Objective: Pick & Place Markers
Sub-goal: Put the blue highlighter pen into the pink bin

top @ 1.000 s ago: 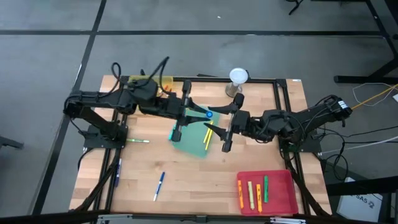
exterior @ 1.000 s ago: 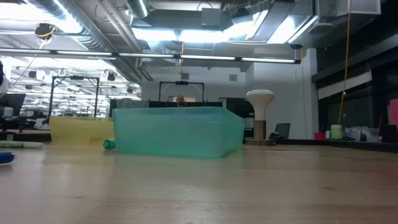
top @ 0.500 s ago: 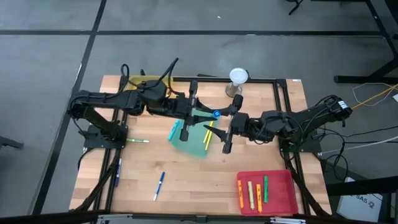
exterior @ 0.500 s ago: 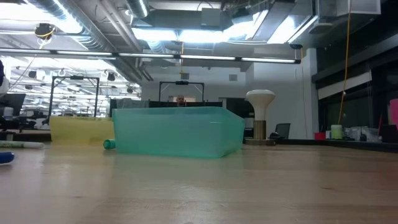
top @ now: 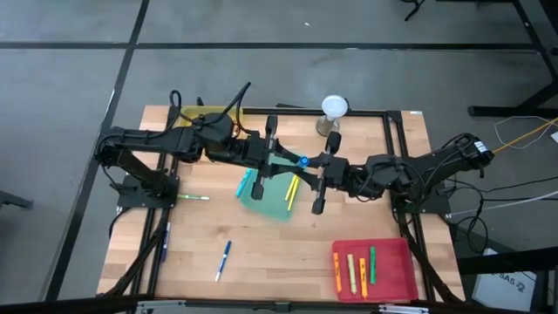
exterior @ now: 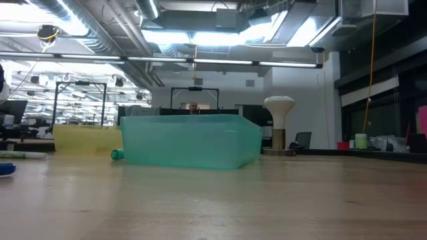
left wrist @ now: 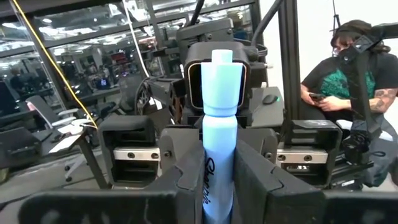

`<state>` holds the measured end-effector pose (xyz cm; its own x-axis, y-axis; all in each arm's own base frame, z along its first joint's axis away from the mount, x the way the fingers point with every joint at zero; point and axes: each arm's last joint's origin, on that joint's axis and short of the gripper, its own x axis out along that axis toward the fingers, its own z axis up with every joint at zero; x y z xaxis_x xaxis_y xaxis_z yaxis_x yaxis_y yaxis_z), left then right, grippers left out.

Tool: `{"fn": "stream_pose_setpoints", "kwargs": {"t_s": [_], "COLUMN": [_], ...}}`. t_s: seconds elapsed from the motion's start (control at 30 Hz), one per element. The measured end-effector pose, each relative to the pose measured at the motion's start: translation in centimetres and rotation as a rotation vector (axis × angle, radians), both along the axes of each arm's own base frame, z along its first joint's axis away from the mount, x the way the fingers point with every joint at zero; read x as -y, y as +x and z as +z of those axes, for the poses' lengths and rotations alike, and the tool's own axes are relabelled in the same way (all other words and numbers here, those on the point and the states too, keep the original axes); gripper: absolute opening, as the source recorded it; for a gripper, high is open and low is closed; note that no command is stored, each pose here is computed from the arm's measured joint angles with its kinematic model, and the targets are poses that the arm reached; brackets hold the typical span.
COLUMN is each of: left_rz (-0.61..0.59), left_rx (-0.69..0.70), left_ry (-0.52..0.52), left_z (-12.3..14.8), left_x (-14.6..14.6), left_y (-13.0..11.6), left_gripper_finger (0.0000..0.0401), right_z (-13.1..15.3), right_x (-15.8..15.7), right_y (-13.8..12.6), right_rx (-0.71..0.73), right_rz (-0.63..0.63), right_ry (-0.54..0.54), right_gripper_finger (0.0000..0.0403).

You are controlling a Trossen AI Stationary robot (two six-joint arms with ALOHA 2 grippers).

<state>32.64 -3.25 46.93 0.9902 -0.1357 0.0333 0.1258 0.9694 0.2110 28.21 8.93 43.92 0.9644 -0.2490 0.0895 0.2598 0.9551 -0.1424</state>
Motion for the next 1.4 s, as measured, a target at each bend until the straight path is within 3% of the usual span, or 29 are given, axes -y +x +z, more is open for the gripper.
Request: {"fn": "stream_pose_setpoints", "kwargs": {"t_s": [0.17, 0.37, 0.53, 0.67, 0.8, 0.97, 1.4], "left_rz": [-0.005, 0.009, 0.049, 0.081, 0.145, 0.198, 0.274], "left_rx": [-0.005, -0.021, -0.004, 0.048, 0.086, 0.121, 0.126], "left_ry": [-0.032, -0.124, -0.136, -0.146, -0.158, -0.171, -0.205], "left_z": [0.0, 0.0, 0.5, 1.9, 2.9, 4.0, 5.0], "left_x": [0.0, -0.1, -0.2, -0.5, -0.8, -1.2, -1.7], "left_y": [0.0, -0.1, -0.8, -2.4, -3.9, -5.9, -8.6], "left_gripper_finger": [0.0086, 0.0157, 0.0227, 0.0261, 0.027, 0.0267, 0.0265], "right_z": [0.0, 0.0, -0.4, -0.7, -0.9, -1.7, -4.9], "right_x": [0.0, -0.1, -0.3, -0.6, -1.0, -1.9, -4.9], "right_y": [0.0, 0.0, -0.9, -2.5, -4.3, -6.4, -10.4], "right_rx": [0.0, -0.005, -0.076, -0.156, -0.235, -0.368, -0.782], "right_rz": [0.002, 0.007, 0.028, 0.059, 0.096, 0.229, 0.549], "right_ry": [-0.001, -0.004, 0.023, 0.064, 0.073, 0.077, -0.1], "right_gripper_finger": [0.0065, 0.0065, 0.0065, 0.0065, 0.0065, 0.0065, 0.0065]}}
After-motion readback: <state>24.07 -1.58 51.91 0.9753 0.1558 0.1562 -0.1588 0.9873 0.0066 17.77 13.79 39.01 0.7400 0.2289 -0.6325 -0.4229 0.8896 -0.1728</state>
